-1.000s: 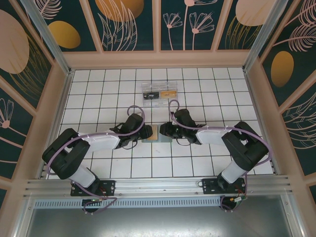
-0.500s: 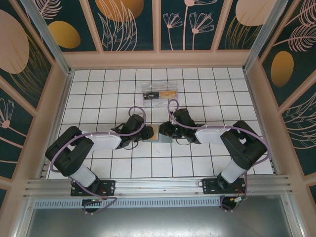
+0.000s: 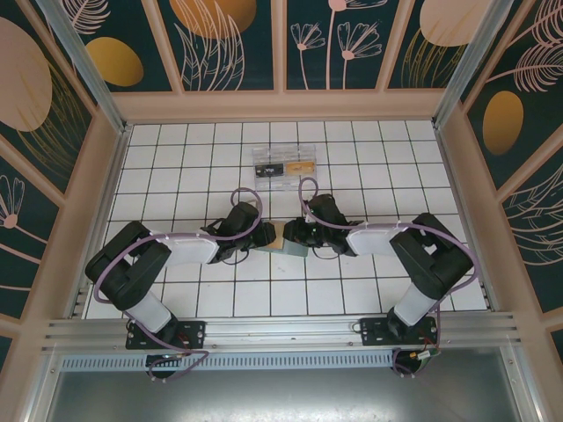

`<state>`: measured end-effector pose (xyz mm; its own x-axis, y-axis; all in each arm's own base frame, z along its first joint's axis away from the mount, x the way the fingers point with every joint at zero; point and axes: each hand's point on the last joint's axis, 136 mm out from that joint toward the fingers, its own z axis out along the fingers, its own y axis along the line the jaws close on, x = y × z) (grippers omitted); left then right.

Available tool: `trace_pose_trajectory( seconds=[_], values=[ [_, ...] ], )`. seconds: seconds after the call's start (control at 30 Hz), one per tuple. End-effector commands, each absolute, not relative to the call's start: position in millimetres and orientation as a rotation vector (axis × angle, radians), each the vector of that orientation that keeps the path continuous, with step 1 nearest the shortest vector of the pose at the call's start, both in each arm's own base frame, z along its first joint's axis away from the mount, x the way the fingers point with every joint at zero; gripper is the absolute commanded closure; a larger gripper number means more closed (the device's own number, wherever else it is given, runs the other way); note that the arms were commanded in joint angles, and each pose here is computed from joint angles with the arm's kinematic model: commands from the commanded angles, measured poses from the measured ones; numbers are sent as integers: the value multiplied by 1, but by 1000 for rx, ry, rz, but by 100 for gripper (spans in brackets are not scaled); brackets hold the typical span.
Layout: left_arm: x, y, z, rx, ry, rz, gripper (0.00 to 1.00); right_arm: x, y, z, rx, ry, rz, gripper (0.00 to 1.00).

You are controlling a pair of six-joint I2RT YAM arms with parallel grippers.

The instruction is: Take the credit cards out of the card holder

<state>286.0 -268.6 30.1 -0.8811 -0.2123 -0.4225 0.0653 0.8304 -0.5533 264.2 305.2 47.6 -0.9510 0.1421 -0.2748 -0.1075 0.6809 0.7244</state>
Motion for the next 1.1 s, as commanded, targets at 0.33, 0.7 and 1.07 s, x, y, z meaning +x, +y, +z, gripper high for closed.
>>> trace_pose_trajectory(
  seconds=[0.33, 0.7, 1.07],
  values=[
    [266, -254, 1, -133, 2658, -712, 63, 263, 310, 30, 160, 2634, 1207, 77],
    [266, -257, 1, -128, 2659, -728, 64, 263, 312, 25, 166, 2649, 1212, 77],
    [265, -261, 0, -117, 2664, -737, 64, 263, 317, 29, 143, 2628, 1261, 81]
  ],
)
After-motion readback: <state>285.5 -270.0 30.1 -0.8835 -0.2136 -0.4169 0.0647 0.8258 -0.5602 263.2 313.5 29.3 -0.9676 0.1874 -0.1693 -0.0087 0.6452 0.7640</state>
